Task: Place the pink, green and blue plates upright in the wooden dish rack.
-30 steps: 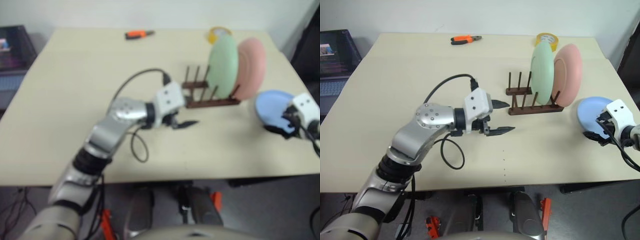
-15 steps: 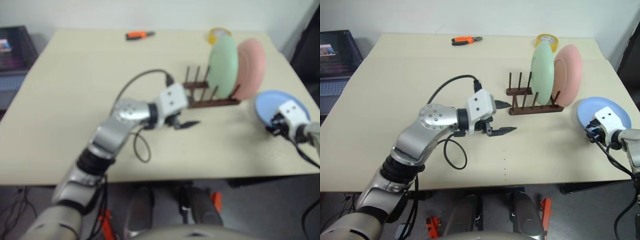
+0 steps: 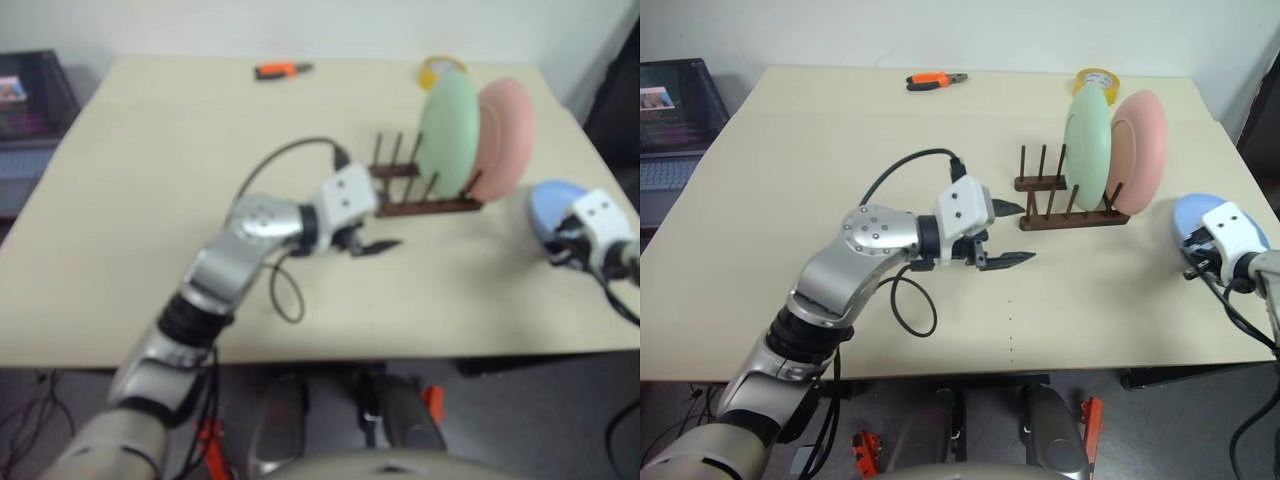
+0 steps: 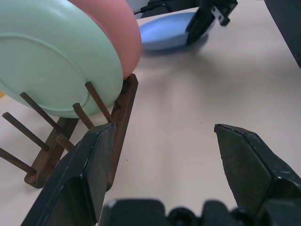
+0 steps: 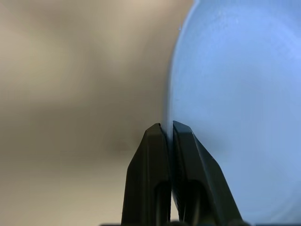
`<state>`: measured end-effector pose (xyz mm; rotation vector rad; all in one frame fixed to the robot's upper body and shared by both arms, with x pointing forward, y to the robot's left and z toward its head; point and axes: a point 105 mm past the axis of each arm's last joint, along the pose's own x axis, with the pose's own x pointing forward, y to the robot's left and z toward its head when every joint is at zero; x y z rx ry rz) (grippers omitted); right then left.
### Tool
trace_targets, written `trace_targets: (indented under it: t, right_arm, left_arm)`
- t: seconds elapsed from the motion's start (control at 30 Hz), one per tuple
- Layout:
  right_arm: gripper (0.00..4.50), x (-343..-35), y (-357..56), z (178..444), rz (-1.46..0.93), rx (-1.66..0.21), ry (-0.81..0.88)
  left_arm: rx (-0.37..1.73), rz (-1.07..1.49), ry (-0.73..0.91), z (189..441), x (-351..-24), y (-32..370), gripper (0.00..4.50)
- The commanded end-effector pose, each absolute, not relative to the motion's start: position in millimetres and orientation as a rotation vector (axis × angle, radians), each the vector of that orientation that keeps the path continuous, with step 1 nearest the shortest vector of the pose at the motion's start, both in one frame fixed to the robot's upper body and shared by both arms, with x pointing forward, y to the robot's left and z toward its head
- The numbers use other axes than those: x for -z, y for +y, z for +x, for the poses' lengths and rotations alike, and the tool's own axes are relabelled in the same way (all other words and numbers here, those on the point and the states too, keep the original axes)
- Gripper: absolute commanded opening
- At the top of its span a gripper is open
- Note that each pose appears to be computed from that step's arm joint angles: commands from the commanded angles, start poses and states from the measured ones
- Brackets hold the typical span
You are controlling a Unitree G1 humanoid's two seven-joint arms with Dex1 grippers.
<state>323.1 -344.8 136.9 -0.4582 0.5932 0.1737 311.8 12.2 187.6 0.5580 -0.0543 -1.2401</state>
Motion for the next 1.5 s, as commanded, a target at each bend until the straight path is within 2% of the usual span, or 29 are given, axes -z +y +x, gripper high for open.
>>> trace_targets:
  t: [0.03,0.3,0.57,0.67,0.7,0.83,0.9,1.0,1.1,1.17,1.27,1.5]
  right_arm:
    - [0.01,-169.1,-355.5,325.4,-0.410,-0.104,0.479]
    - [0.01,-220.0,-347.7,314.4,-0.288,-0.133,0.322]
    - [0.01,-247.3,-345.5,302.5,-0.279,-0.129,0.258]
    - [0.01,-266.3,-340.3,300.9,-0.257,-0.136,0.191]
    - [0.01,-275.0,-336.8,300.1,-0.256,-0.143,0.163]
    - [0.01,-355.3,-300.4,289.0,-0.267,-0.237,-0.094]
    - [0.01,-385.1,-278.9,284.5,-0.243,-0.312,-0.208]
    - [0.01,-420.5,-234.8,275.9,-0.214,-0.482,-0.378]
    - [0.01,-445.7,-190.2,267.2,-0.072,-0.725,-0.513]
    - [0.01,-450.0,-168.3,266.1,0.031,-0.870,-0.536]
    - [0.01,-437.9,-150.7,279.5,0.147,-0.981,-0.479]
    - [0.01,-386.3,-136.9,322.6,0.329,-1.028,-0.275]
  left_arm:
    - [1.234,0.577,-0.135,313.1,-205.5,10.3,3.71]
    - [1.258,0.530,-0.196,313.9,-217.2,1.4,3.71]
    - [1.285,0.486,-0.260,311.2,-230.1,-7.7,3.71]
    - [1.261,0.434,-0.293,314.1,-241.0,-7.7,3.71]
    - [1.246,0.418,-0.302,316.0,-244.6,-6.4,3.71]
    - [1.167,0.309,-0.354,322.2,-268.3,19.3,3.71]
    - [1.117,0.299,-0.347,327.9,-271.4,35.5,3.71]
    - [1.046,0.314,-0.313,335.2,-266.9,61.8,3.71]
    - [0.978,0.413,-0.224,339.7,-244.5,87.9,3.71]
    - [0.961,0.457,-0.181,336.9,-232.4,98.7,3.71]
    - [0.938,0.469,-0.148,331.9,-223.0,106.9,3.71]
    - [0.911,0.456,-0.118,317.0,-213.0,111.9,3.71]
